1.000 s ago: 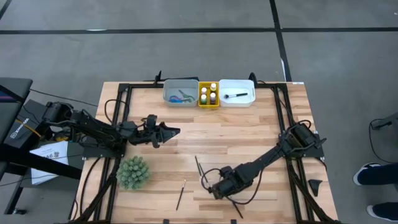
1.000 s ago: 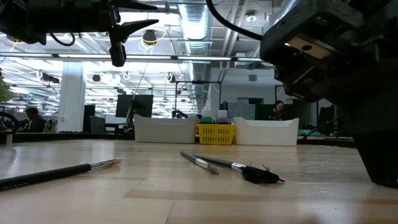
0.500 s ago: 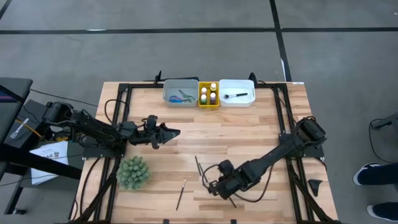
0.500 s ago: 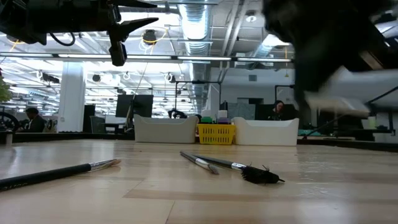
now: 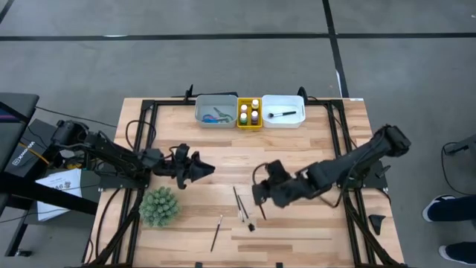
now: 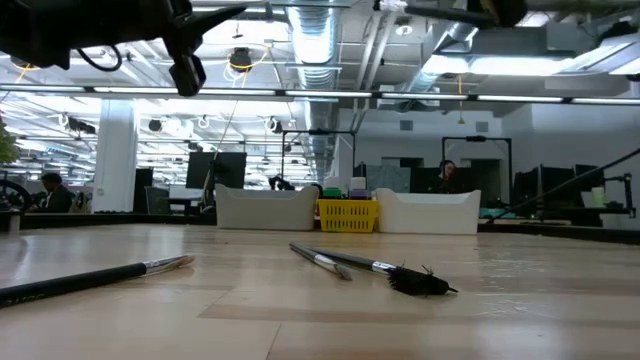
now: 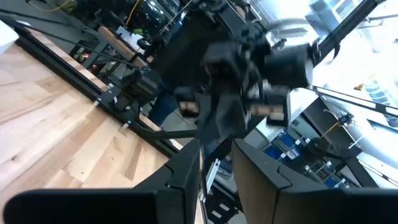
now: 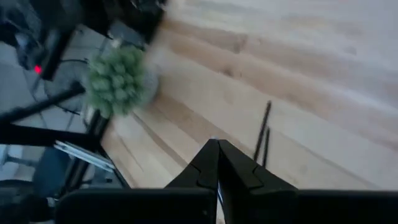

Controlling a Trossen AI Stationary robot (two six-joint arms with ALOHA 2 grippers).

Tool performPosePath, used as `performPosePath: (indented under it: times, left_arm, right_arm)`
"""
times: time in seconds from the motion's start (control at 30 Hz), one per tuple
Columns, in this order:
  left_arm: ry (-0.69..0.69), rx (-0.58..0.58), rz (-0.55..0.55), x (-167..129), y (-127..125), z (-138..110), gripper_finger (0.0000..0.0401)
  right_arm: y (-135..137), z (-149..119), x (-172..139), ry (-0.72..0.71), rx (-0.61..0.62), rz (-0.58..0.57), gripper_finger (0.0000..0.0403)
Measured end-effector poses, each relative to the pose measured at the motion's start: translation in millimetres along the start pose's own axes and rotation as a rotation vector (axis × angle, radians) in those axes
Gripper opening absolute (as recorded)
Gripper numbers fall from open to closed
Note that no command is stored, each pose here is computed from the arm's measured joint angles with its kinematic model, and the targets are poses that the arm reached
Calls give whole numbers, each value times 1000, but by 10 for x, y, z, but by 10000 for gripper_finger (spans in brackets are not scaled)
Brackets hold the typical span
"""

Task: Pick & Place Paint Supplies
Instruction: Put the right black foundation brush into the white bin

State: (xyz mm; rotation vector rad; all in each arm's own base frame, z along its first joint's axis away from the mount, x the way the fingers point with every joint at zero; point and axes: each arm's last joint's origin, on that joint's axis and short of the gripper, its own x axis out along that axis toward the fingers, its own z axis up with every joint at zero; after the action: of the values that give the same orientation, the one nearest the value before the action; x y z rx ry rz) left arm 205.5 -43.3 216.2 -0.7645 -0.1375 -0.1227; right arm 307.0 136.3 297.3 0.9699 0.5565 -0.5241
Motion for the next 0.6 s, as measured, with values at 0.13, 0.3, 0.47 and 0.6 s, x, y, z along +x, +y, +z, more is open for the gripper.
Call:
performPosePath:
  times: [0.13,0.3,0.47,0.6]
  left_arm:
    - [-9,14,12,-7,-26,-24,88]
    - [-29,25,35,-9,-27,-24,88]
    - [-36,25,43,-9,-24,-22,88]
    - [-32,25,51,-8,-18,-27,88]
  right_arm:
    - [5,224,-56,-44,-20,31,0]
    - [-29,470,-20,-95,-38,25,0]
    - [-137,742,-76,-114,-74,-23,0]
    - [-307,1003,-153,-117,-125,-102,0]
